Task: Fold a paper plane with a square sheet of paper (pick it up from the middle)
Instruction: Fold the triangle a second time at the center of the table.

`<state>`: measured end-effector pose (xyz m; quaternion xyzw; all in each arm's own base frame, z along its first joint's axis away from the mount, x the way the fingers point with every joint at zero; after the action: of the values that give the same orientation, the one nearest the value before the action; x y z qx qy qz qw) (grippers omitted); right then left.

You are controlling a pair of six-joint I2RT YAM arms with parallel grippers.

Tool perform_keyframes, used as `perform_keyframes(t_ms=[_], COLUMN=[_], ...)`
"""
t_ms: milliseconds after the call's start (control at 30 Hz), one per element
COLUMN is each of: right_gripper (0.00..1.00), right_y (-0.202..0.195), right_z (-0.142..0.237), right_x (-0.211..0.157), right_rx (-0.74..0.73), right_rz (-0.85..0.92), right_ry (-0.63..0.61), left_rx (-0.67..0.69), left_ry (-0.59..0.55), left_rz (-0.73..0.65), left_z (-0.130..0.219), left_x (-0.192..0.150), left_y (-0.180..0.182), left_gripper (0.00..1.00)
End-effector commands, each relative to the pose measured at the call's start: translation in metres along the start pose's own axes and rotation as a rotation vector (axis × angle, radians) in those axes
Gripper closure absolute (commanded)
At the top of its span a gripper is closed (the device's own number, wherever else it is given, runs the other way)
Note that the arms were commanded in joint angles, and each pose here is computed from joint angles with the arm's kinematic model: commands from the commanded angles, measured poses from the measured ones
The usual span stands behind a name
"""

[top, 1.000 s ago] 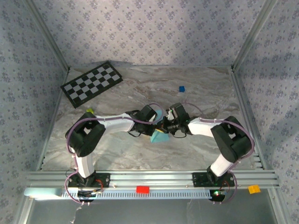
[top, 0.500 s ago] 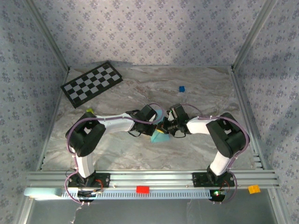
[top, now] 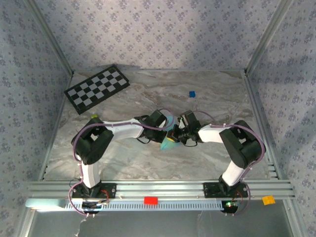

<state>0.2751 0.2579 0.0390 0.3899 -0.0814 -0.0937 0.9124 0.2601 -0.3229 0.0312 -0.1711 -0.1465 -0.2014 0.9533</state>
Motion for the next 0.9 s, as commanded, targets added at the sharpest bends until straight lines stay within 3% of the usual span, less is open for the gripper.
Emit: perform_keyframes(t_ms=[0, 867], right_gripper=[0.98, 0.97], right_y=[0.012, -0.001], right_z=[0.01, 0.009], right_x=[0.012, 0.026], right_rx=[0.01, -0.024], right_rz=[0.022, -0.007], right_ry=[-0.032, -0.028], left_rx=[0.027, 0.026], left_ry=[0.078, 0.081], left_rz=[-0.003, -0.003], left_z=[-0.011, -0.013], left_x=[-0.018, -0.019], left_y=[0.01, 0.01], left_gripper=[0.98, 0.98])
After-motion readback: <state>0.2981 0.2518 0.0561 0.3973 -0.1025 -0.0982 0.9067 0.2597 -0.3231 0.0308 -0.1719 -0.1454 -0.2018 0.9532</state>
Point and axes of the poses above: each hand's point on the last joint's axis, 136 mm out from that joint toward the fingers, its own z axis back along the fingers, its own y axis along the line the jaws close on, x = y × z, the point moved 1 cm from there along z, back along the fingers, and after that the axes turned 3 degrees about z, right-handed, at the moved point
